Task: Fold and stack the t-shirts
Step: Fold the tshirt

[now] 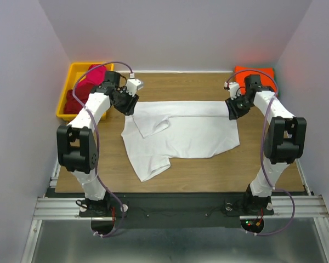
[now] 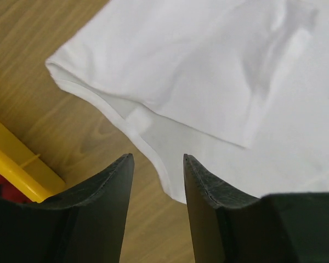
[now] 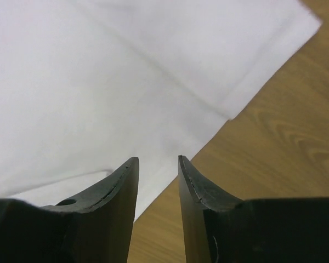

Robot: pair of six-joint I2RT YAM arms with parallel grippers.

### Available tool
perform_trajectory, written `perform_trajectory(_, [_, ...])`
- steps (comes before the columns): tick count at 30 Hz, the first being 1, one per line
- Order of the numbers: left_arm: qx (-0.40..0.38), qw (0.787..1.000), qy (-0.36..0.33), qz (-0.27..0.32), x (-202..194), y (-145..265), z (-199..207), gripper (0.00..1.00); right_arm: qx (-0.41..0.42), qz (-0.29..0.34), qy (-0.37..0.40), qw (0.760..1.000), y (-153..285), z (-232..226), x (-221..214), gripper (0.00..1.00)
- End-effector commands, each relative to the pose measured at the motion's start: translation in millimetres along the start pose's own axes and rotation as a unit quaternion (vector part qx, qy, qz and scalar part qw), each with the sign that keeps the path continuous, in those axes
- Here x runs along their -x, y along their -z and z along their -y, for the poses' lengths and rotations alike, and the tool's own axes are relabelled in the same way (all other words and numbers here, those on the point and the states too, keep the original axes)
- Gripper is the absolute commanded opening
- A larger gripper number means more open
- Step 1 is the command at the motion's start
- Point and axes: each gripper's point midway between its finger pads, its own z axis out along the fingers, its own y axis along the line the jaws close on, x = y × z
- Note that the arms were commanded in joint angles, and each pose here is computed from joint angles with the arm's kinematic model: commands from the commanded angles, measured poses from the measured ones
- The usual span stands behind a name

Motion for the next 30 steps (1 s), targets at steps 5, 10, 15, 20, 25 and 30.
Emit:
perform_trajectory(5, [-0.083, 0.996, -0.003, -0.034, -68, 13, 69, 0.53, 0.074, -0.068, 0.012, 0.995, -10, -47, -55, 0.41])
perform_trajectory(10, [-0.093, 0.995, 0.004, -0.039, -90, 16, 85, 0.53, 0.067, -0.086, 0.017, 0.994, -30, -47, -62, 0.44])
perform_trajectory(15, [-0.104, 0.993, 0.007, -0.049, -104, 15, 93, 0.53, 0.075, -0.094, 0.012, 0.993, -37, -51, -65, 0.44])
perform_trajectory(20, [-0.108, 0.992, 0.001, -0.058, -115, 14, 96, 0.53, 0.087, -0.091, 0.020, 0.992, -30, -64, -68, 0.44])
perform_trajectory(25, [-0.105, 0.992, -0.003, -0.064, -121, 13, 98, 0.53, 0.102, -0.084, 0.024, 0.991, -17, -74, -68, 0.44])
perform_trajectory(30, [-0.100, 0.993, -0.004, -0.063, -120, 14, 97, 0.53, 0.118, -0.095, 0.024, 0.988, -19, -80, -75, 0.44])
